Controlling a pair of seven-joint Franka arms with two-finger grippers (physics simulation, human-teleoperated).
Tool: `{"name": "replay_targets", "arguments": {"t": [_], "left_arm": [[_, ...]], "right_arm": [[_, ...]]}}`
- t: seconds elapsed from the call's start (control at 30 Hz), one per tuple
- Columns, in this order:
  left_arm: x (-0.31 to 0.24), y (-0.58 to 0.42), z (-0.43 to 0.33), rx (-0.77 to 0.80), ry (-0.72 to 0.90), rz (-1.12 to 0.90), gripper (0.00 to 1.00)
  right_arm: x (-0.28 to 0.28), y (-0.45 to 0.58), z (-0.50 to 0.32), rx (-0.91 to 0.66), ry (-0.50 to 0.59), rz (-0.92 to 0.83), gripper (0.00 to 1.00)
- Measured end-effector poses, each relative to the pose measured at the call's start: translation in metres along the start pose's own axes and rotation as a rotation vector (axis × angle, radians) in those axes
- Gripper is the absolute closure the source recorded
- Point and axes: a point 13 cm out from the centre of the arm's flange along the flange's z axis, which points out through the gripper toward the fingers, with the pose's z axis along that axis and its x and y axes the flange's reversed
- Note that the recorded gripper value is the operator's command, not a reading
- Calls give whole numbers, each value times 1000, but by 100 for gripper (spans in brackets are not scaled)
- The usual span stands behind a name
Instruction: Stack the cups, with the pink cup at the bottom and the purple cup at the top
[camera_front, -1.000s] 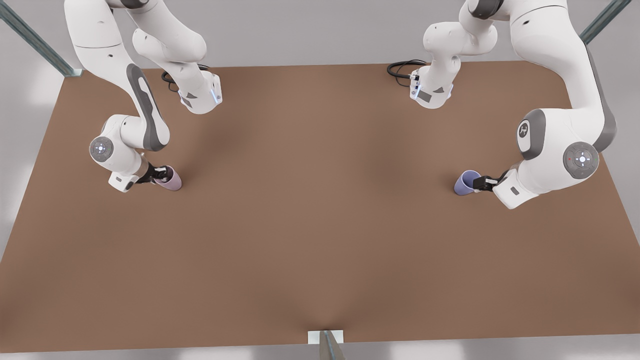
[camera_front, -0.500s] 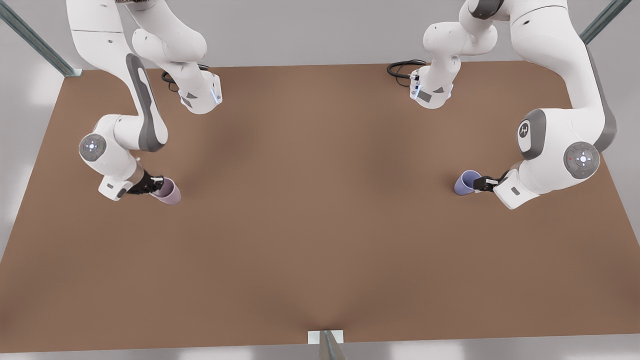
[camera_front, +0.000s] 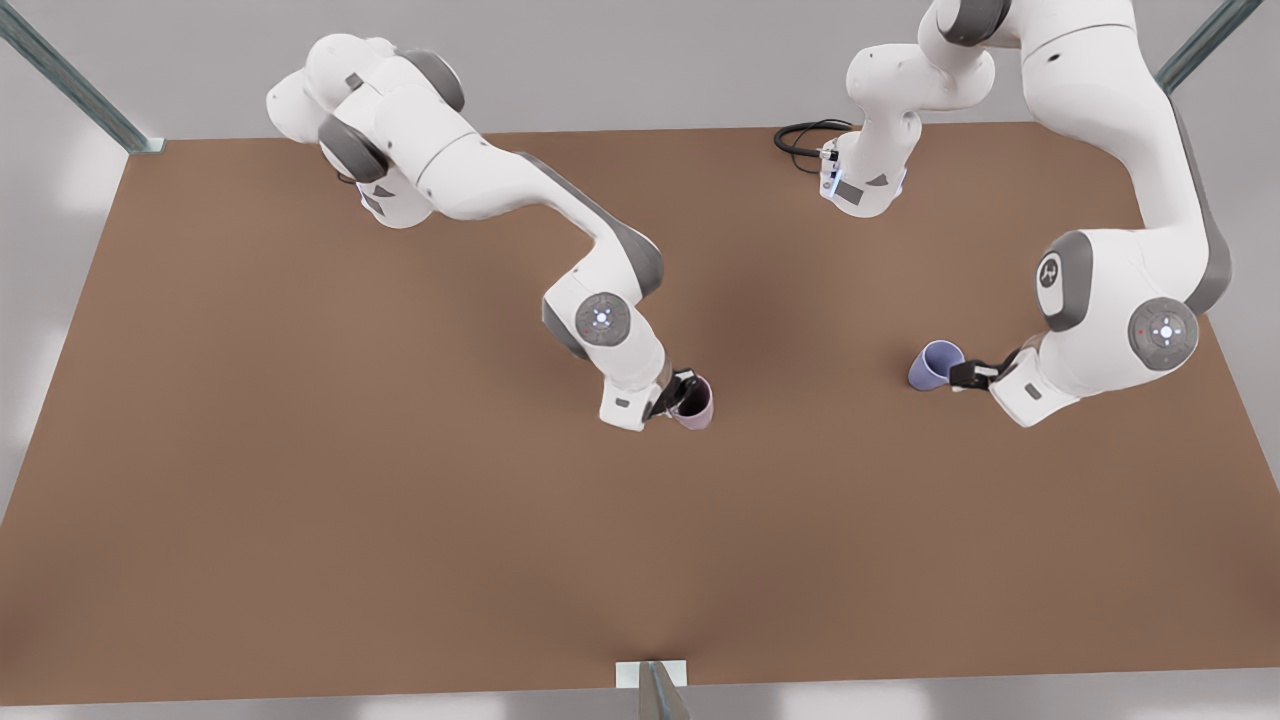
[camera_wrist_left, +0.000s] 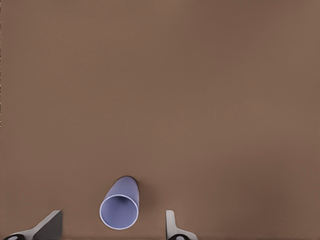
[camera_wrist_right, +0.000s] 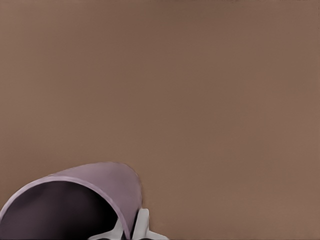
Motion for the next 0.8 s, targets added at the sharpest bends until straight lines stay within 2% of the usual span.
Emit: {"name": "replay_targets", "arguments": {"t": [0.13, 0.57, 0.63, 0.7, 0.73, 0.8], "left_arm": [[33, 1, 65, 12, 48, -9, 0], [74, 64, 173, 5, -30, -48, 0], [82, 78, 187, 2, -39, -49, 0], [85, 89, 196, -4, -53, -43, 0], [87, 92, 200, -7, -60, -35, 0], [90, 94, 208, -10, -69, -13, 0]], "right_arm": [[-8, 16, 17, 37, -16, 142, 79], [23, 7, 70, 138, 42, 502, 79], [26, 7, 76, 141, 43, 540, 75], [27, 7, 80, 143, 43, 577, 59], [27, 7, 81, 143, 41, 594, 55], [27, 7, 82, 143, 38, 626, 53]]}}
